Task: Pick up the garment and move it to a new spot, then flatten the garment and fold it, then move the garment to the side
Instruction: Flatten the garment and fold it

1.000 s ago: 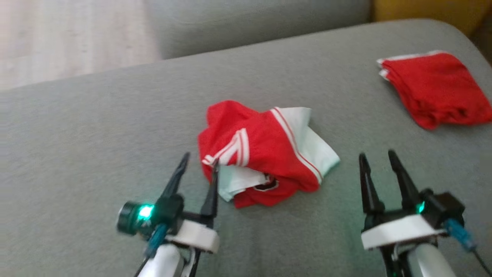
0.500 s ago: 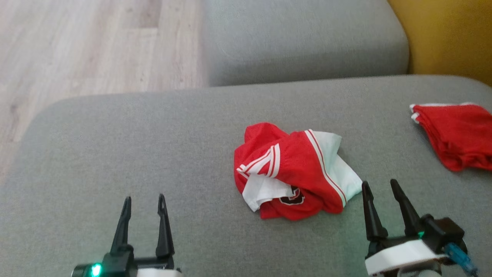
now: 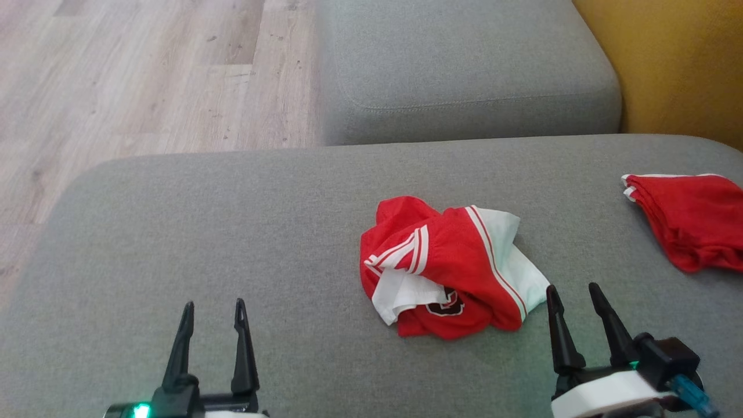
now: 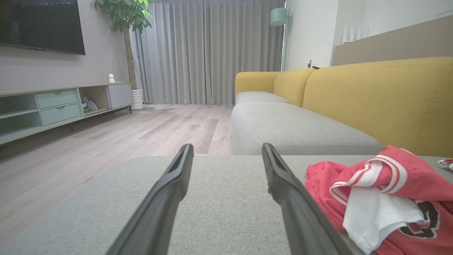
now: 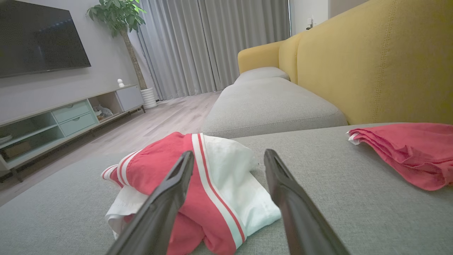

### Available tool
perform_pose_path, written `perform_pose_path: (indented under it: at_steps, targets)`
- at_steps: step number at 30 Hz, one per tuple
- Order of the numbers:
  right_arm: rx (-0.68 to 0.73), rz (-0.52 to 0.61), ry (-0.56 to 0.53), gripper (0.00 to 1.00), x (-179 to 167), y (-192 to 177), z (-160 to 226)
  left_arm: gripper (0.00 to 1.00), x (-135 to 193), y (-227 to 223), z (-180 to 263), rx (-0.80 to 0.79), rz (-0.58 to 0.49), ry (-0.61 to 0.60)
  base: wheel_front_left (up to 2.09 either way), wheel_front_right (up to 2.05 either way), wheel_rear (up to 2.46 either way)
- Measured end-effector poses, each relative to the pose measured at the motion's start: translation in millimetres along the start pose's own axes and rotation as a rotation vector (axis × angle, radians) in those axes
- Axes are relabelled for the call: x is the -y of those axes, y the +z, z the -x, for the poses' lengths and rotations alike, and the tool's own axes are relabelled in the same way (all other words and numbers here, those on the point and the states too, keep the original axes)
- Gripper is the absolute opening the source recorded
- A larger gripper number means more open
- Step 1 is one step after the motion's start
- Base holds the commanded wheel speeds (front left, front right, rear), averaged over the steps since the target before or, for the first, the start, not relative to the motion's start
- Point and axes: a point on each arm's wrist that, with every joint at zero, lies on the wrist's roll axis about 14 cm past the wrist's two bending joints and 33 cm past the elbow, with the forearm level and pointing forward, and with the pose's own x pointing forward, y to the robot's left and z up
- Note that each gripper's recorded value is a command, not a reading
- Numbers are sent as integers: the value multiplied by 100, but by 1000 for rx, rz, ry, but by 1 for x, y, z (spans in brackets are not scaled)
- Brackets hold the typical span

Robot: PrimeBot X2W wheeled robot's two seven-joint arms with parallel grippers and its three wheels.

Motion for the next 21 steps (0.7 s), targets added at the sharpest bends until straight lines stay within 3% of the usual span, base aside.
perform_pose_path:
  at_steps: [21]
  targets:
    - [-12, -17, 5, 100, -2, -4, -3, 100, -4, -3, 2, -9, -18, 7, 0, 0, 0]
